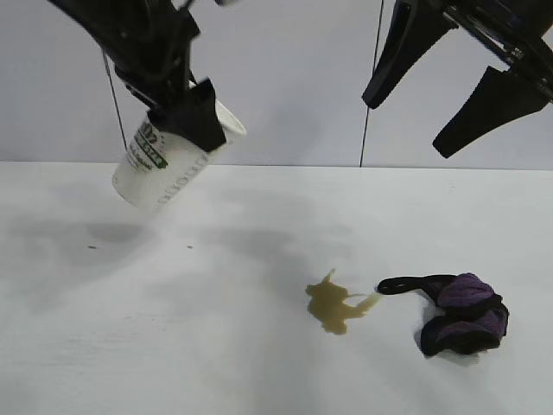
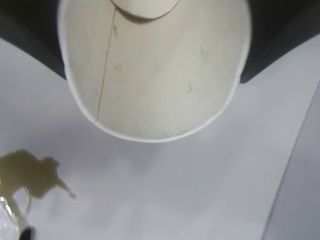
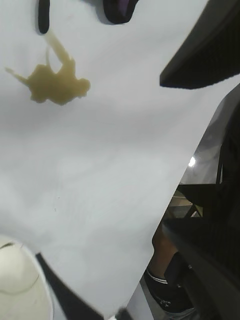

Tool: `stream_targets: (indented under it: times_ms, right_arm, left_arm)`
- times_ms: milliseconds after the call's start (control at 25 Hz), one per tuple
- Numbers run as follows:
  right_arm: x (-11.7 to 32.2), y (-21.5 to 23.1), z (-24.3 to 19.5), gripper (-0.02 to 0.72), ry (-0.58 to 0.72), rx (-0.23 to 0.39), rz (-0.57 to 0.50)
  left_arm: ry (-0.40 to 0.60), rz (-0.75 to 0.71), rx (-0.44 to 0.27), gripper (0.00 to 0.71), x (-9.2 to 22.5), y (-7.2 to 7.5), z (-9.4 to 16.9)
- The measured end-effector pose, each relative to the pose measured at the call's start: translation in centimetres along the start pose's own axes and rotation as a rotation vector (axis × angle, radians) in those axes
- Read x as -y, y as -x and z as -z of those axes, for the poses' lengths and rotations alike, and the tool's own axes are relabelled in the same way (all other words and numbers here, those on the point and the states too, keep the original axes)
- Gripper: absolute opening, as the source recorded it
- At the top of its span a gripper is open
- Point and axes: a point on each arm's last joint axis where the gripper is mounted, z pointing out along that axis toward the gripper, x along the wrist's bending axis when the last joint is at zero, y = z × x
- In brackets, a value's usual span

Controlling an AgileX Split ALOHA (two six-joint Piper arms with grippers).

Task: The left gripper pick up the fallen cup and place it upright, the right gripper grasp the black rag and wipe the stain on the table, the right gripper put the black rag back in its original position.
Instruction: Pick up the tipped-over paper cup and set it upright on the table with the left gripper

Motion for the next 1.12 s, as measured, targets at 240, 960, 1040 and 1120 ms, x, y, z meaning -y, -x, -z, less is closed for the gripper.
stream_targets:
  times_ms: [240,960,1040,1120]
  right_arm:
    - [0.0,0.0,0.0,0.495,0.0,0.0,0.0]
    - [0.0,0.0,0.0,0.495,0.0,0.0,0.001]
    - [0.0,0.0,0.0,0.495,0.0,0.0,0.001]
    - [0.0,0.0,0.0,0.495,0.0,0.0,0.001]
  left_arm:
    - [0.19,0.123,0.04,0.56,4.8,-1.3,3.0]
    - [0.441,0.174,0.128,0.56,14.8,1.1,-2.3]
    - [0.438,0.187,0.142,0.56,15.1,0.7,-3.3]
    - [0.433,0.192,0.148,0.56,15.3,0.4,-4.2]
